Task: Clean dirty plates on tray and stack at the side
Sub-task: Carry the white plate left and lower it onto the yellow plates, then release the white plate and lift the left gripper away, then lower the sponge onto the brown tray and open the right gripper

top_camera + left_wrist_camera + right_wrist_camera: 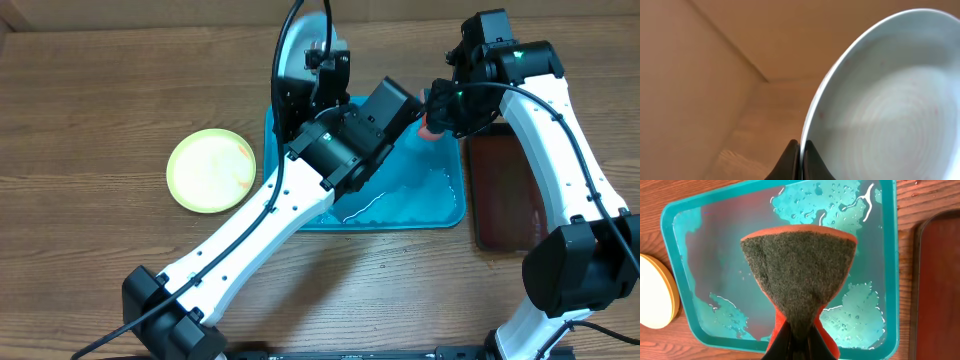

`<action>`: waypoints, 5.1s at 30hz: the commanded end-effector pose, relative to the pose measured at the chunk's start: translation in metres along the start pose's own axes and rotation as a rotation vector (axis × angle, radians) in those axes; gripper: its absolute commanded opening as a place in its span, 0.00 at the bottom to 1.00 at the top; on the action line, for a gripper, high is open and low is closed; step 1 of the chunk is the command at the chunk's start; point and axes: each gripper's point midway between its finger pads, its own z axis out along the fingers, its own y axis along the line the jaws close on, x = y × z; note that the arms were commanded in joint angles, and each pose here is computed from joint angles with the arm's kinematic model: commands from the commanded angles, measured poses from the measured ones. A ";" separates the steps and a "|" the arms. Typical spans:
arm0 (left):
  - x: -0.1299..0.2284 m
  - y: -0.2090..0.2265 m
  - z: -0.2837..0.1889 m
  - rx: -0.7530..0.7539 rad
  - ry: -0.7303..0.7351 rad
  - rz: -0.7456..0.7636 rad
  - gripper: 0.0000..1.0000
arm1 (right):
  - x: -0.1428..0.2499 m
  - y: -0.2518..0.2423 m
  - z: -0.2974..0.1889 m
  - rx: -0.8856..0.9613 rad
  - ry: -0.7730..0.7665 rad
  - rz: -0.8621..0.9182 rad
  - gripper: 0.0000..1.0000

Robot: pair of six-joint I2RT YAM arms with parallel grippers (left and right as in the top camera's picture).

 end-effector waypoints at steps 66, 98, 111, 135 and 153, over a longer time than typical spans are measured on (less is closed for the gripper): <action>0.283 0.088 0.182 0.340 0.998 -0.398 0.04 | -0.008 0.003 -0.012 -0.006 -0.047 -0.016 0.04; 0.275 0.085 0.193 0.339 0.944 -0.426 0.43 | -0.008 0.003 -0.012 -0.006 -0.048 -0.017 0.04; 0.239 0.087 0.188 0.402 0.909 -0.454 0.45 | -0.009 0.004 -0.012 -0.007 -0.053 -0.017 0.04; 0.121 -0.030 0.104 0.702 0.662 -0.194 0.62 | -0.015 -0.140 -0.042 0.301 -0.071 0.285 0.04; 0.116 -0.041 0.095 0.726 0.643 -0.176 0.66 | 0.049 -0.202 0.032 0.349 0.100 0.404 0.08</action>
